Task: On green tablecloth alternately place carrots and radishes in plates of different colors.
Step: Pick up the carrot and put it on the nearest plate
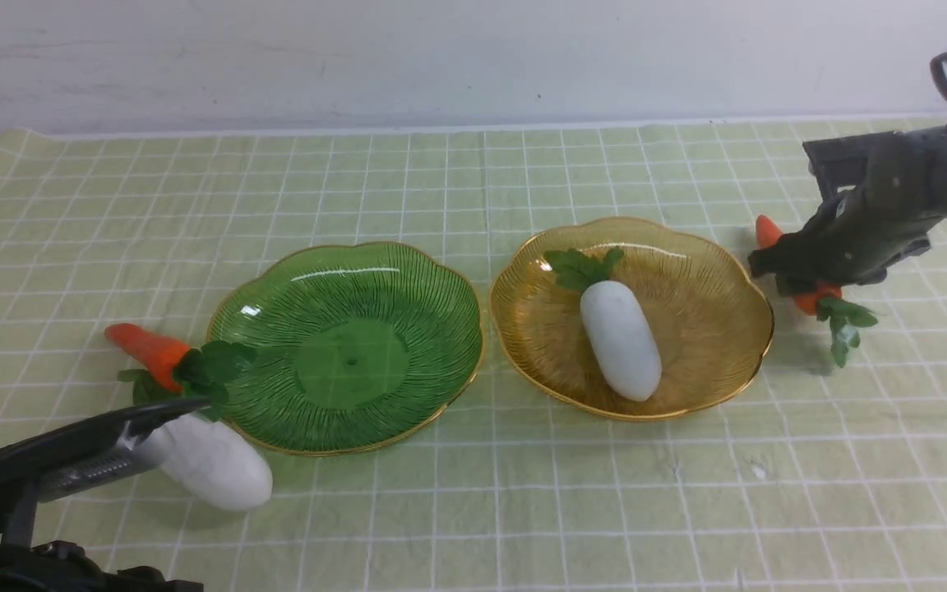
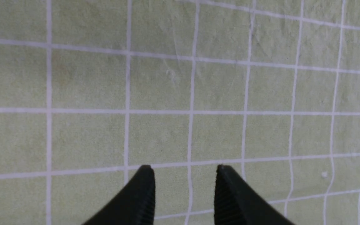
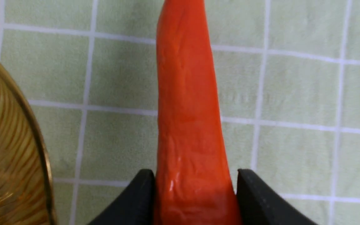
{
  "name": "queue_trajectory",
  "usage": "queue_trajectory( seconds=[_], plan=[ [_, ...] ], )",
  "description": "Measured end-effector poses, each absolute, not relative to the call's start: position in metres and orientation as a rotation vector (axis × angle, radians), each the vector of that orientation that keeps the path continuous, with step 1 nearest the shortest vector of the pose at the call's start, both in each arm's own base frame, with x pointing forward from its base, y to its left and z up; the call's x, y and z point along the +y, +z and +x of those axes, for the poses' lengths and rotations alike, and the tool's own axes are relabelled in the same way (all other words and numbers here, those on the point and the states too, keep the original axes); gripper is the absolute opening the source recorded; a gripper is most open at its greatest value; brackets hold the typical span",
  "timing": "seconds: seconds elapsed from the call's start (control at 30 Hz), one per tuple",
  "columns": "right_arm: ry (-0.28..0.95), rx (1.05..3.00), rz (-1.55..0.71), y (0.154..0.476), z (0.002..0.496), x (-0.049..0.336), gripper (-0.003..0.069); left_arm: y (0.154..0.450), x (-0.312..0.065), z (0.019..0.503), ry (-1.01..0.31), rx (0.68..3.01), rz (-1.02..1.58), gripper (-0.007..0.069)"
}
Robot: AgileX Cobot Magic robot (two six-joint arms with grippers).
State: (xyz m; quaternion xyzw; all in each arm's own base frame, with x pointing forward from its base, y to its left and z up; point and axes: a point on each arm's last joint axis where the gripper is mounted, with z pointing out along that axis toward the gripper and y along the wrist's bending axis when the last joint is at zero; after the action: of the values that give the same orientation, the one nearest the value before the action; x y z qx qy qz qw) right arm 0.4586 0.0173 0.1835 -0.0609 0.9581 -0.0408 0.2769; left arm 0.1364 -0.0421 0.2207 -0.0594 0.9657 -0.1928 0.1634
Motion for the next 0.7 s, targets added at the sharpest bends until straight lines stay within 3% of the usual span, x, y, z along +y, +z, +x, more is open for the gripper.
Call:
queue_trajectory(
  seconds=[0.1,0.2,0.23,0.37,0.57,0.7],
  plan=[
    [-0.104,2.513,-0.148,0.219,0.451,0.017,0.0309,0.221,-0.042,0.136,-0.55,2.754,-0.169,0.0248],
    [-0.018,2.433,-0.109,0.265,0.437,0.029,0.0309,0.221,-0.042,0.136,-0.55,2.753,-0.17,0.0248],
    [-0.018,2.426,-0.108,0.265,0.437,0.029,0.0309,0.221,-0.042,0.136,-0.55,2.753,-0.17,0.0248],
    [0.266,2.354,-0.177,0.297,0.416,0.095,0.0309,0.221,-0.042,0.137,-0.547,2.745,-0.172,0.0248],
    [0.461,2.298,-0.682,0.268,0.386,0.216,0.0309,0.222,-0.041,0.141,-0.534,2.702,-0.176,0.0248],
    [0.492,2.225,-0.822,0.241,0.372,0.269,0.0309,0.222,-0.041,0.141,-0.532,2.696,-0.178,0.0248]
  ],
)
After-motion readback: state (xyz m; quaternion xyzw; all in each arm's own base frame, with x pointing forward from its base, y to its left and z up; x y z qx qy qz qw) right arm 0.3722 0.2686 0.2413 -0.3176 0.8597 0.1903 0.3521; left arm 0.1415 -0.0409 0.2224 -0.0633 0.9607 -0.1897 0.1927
